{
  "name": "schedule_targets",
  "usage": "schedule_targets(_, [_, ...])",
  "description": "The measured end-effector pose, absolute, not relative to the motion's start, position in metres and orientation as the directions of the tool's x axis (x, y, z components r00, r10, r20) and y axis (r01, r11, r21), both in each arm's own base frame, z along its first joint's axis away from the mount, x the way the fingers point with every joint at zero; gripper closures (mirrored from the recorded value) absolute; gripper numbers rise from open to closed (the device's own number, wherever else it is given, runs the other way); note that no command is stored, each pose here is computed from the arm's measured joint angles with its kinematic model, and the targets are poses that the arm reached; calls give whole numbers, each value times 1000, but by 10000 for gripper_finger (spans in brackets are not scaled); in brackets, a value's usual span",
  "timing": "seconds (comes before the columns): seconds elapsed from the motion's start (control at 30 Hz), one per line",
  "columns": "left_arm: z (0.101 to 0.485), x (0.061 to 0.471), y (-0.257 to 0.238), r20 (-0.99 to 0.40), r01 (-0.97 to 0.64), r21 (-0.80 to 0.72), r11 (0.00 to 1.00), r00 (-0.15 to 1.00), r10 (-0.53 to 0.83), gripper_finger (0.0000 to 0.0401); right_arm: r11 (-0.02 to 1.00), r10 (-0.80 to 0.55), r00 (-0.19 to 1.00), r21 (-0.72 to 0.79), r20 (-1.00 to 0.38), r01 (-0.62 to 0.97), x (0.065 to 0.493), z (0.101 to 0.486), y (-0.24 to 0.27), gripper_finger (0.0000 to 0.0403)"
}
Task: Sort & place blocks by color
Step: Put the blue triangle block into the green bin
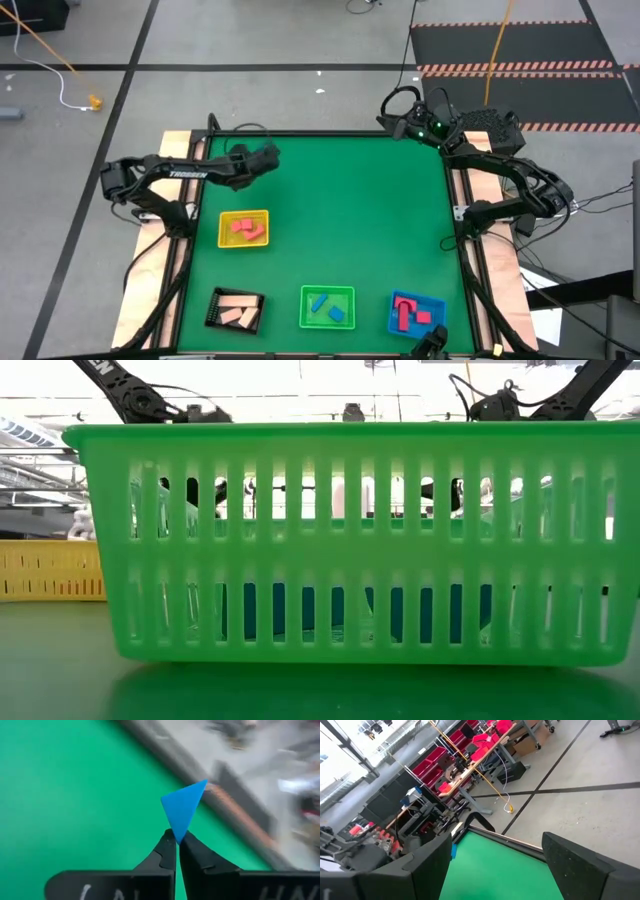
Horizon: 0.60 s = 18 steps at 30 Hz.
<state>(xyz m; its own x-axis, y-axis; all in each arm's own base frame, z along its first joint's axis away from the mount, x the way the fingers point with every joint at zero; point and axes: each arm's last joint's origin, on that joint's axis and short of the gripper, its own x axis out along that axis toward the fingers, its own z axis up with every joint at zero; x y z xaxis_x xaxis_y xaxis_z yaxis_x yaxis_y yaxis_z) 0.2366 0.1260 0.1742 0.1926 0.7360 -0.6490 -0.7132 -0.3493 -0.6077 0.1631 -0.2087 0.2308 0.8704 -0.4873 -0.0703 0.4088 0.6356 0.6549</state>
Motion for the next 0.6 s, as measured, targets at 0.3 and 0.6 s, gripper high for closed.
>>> schedule_targets(0.3, [218,274,128,-290,-559,-817,142,611,737,397,526,-485,872,773,-70,355,164,231,-208,101])
schedule_targets(0.6, [229,288,107,-197,-413,-852,321,822,534,397,337,-378,922,915,-85,223,181,229,-192,101])
